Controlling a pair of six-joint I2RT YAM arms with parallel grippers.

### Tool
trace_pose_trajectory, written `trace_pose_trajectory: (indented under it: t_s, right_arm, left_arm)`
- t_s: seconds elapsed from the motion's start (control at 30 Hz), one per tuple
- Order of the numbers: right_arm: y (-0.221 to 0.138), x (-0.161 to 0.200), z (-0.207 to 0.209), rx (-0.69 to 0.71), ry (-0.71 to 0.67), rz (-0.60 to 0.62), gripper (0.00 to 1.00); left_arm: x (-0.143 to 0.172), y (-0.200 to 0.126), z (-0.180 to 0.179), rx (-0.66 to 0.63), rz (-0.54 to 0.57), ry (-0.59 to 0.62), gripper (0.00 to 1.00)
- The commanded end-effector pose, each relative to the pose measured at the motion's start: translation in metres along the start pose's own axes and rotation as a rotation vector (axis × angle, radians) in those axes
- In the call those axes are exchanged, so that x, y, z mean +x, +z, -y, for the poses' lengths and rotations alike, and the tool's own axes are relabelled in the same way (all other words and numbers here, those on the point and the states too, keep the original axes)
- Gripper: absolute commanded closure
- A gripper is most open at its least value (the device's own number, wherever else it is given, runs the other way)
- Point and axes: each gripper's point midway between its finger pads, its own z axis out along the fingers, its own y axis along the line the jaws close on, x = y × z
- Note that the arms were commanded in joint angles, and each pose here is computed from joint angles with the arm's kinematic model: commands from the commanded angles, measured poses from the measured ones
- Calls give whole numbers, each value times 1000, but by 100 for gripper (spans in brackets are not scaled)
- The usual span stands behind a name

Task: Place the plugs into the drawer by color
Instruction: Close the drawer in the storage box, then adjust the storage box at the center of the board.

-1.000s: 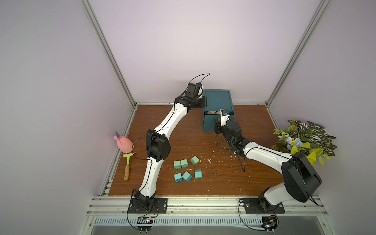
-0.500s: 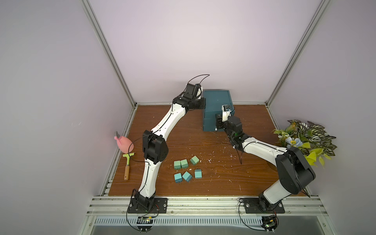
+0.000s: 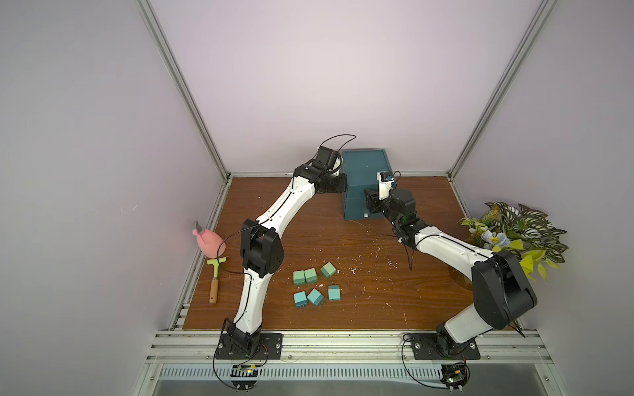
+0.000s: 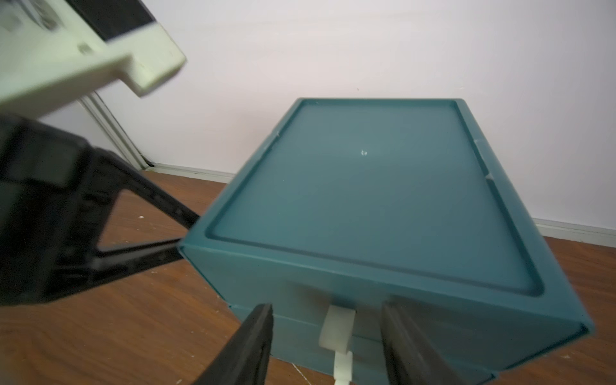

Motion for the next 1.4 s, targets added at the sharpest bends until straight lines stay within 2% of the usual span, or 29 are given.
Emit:
trace_pose_trajectory:
  t_s: [0.0, 0.17, 0.23, 0.4, 0.67, 0.87, 1.07, 1.37]
  right_arm:
    - [-12, -63, -1, -69, 90, 63, 42]
    - [12, -80, 30, -37, 172, -15, 40]
    - [24, -83, 47, 16, 197, -37, 39]
    - [53, -84, 72, 28, 243, -90, 34]
    - [91, -53, 96, 19, 298, -216, 26]
    - [103, -43, 66, -156, 313, -250, 30]
    - [110, -41, 31, -256, 300, -258, 41]
    - [130, -29, -18, -341, 256, -312, 42]
  left_arm:
    - [-31, -40, 14, 12, 98, 22, 80]
    - [-50, -49, 18, 10, 156, 29, 69]
    - [-54, -44, 19, 16, 161, 33, 64]
    - [-53, -25, 22, 58, 138, 29, 56]
    - [-40, 0, 25, 109, 81, 11, 54]
    - [-34, 5, 30, 121, 63, 21, 54]
    - [-28, 3, 39, 134, 52, 34, 54]
    - [-24, -9, 47, 127, 55, 50, 54]
